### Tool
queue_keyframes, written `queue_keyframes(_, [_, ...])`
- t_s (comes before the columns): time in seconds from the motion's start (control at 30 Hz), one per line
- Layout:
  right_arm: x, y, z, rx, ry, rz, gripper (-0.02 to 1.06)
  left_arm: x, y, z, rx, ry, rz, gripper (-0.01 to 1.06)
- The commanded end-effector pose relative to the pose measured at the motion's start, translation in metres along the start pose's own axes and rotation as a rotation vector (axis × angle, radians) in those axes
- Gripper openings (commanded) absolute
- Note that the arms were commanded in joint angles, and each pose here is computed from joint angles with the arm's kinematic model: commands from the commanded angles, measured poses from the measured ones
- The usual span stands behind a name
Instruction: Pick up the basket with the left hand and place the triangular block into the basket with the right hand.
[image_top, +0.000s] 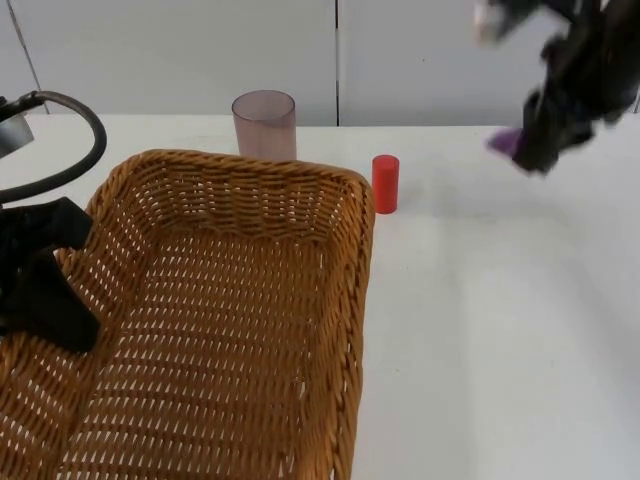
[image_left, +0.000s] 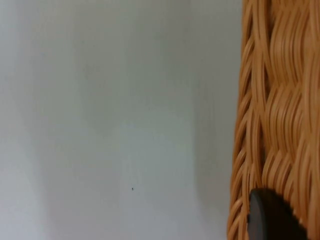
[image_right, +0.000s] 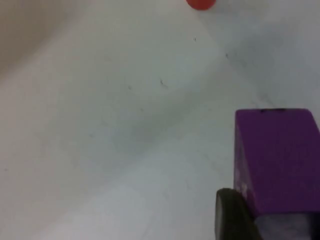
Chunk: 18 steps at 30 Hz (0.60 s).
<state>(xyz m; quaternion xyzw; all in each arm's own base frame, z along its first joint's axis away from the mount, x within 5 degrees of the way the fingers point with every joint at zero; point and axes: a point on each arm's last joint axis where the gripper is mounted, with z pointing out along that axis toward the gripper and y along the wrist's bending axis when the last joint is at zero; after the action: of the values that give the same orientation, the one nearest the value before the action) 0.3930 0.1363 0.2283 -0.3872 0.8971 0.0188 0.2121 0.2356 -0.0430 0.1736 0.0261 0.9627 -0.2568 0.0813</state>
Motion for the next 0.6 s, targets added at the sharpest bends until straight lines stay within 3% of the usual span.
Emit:
queue_keyframes(0.0, [-0.007, 0.011, -0.024, 0.009, -0.021, 0.044, 0.0, -0.001, -0.002, -0.001, 0.021, -0.016, -0.025, 0.0])
queue_keyframes(0.13, [-0.015, 0.031, -0.045, 0.04, -0.029, 0.071, 0.0, -0.001, -0.002, -0.001, 0.021, -0.016, -0.025, 0.0])
queue_keyframes(0.37, [-0.023, 0.072, -0.07, 0.045, -0.011, 0.042, 0.0, -0.001, -0.002, -0.001, 0.021, -0.016, -0.025, 0.0])
queue_keyframes(0.5, [-0.03, 0.097, -0.082, 0.023, -0.043, 0.0, 0.0, -0.001, -0.002, -0.001, 0.021, -0.016, -0.025, 0.0])
queue_keyframes(0.57, [-0.035, 0.121, -0.088, -0.01, -0.064, -0.049, 0.0, -0.001, -0.002, -0.001, 0.021, -0.016, -0.025, 0.0])
